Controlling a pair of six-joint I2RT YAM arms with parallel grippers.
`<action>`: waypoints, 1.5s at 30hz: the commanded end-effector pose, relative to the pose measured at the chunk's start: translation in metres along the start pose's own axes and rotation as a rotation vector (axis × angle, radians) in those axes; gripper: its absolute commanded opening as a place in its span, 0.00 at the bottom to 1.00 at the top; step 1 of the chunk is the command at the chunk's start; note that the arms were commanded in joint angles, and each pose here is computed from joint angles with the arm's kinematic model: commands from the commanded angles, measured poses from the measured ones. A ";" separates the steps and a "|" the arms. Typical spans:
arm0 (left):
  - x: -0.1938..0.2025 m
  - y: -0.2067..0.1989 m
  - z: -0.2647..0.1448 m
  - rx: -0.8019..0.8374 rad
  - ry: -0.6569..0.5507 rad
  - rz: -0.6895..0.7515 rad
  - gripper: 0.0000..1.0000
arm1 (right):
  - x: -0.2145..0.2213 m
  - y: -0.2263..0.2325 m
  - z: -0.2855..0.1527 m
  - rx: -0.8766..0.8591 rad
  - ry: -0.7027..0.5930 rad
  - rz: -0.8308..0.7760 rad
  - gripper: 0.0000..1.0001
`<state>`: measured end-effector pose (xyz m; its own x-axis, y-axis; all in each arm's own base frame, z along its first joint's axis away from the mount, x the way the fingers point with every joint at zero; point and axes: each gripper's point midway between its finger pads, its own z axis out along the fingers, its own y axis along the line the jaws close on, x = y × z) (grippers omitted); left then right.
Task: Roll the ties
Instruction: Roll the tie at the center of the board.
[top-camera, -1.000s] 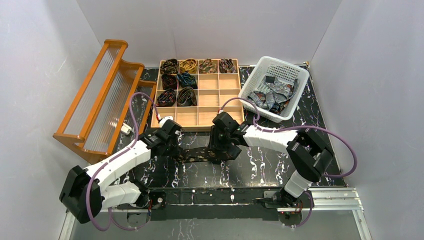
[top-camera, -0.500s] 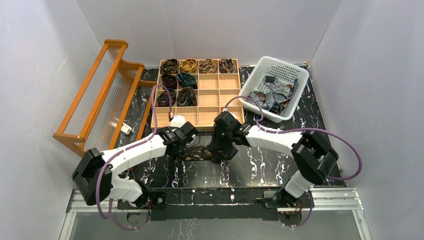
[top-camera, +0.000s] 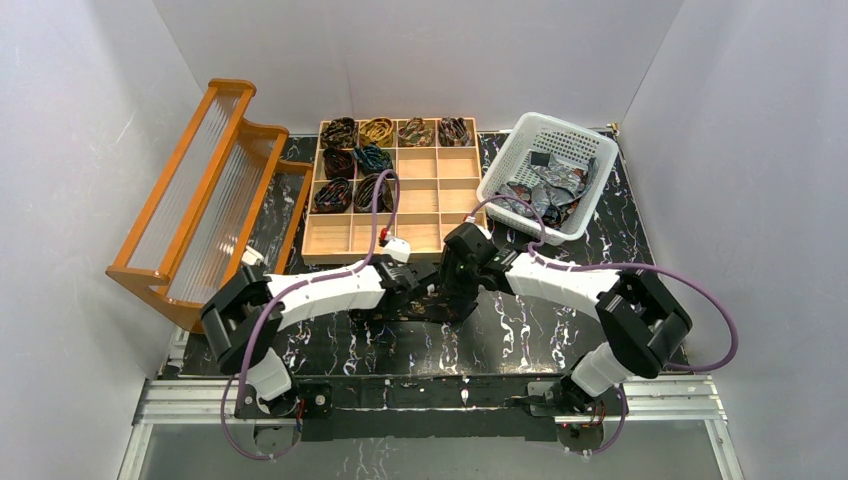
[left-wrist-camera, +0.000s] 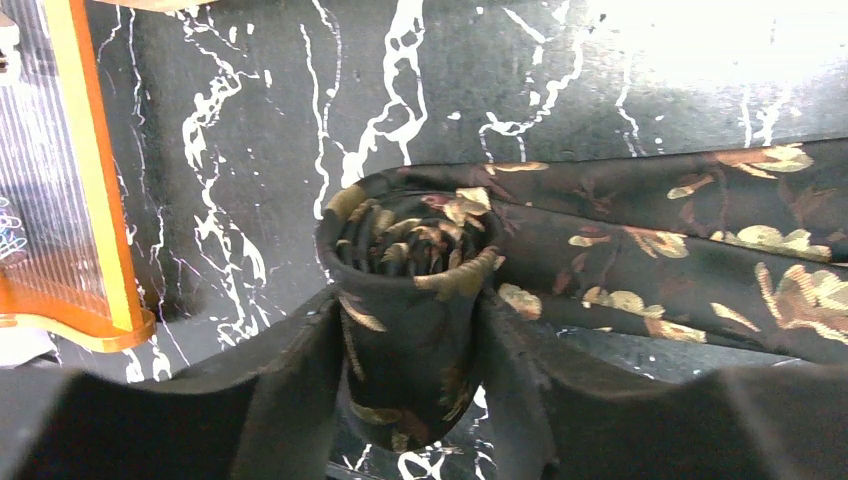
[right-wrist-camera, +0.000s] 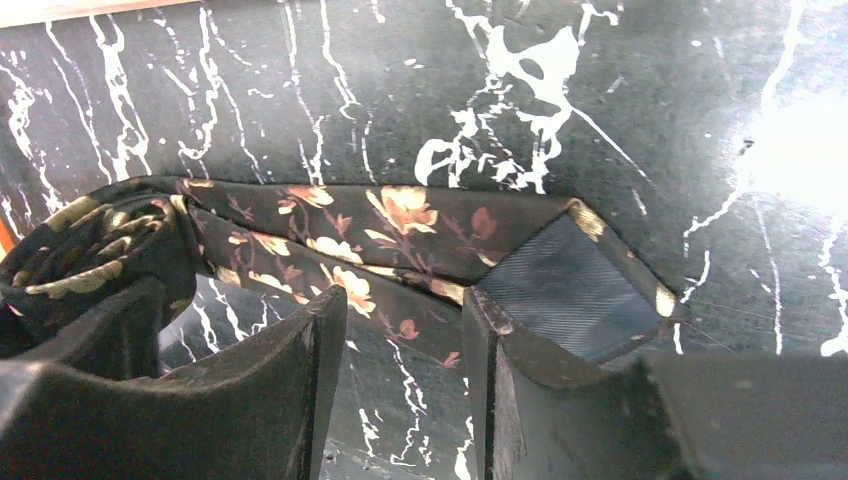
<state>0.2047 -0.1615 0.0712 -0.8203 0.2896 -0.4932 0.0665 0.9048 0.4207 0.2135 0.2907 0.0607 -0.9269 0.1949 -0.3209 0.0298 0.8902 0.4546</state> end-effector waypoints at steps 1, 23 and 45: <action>-0.010 -0.008 -0.007 -0.037 -0.034 0.014 0.53 | -0.009 -0.004 -0.009 -0.014 -0.039 0.056 0.56; -0.014 -0.089 -0.017 0.298 0.029 -0.084 0.79 | -0.019 -0.009 -0.020 -0.081 -0.052 0.077 0.61; -0.025 0.019 -0.021 0.458 -0.049 -0.462 0.98 | -0.001 0.069 -0.026 -0.496 0.058 -0.018 0.78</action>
<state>0.2188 -0.1650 0.1085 -0.7857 -0.1219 -0.6065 -0.0528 0.9900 -0.1306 0.2105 0.3172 0.1005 -0.9348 0.1947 -0.2971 -0.0978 0.6630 0.7422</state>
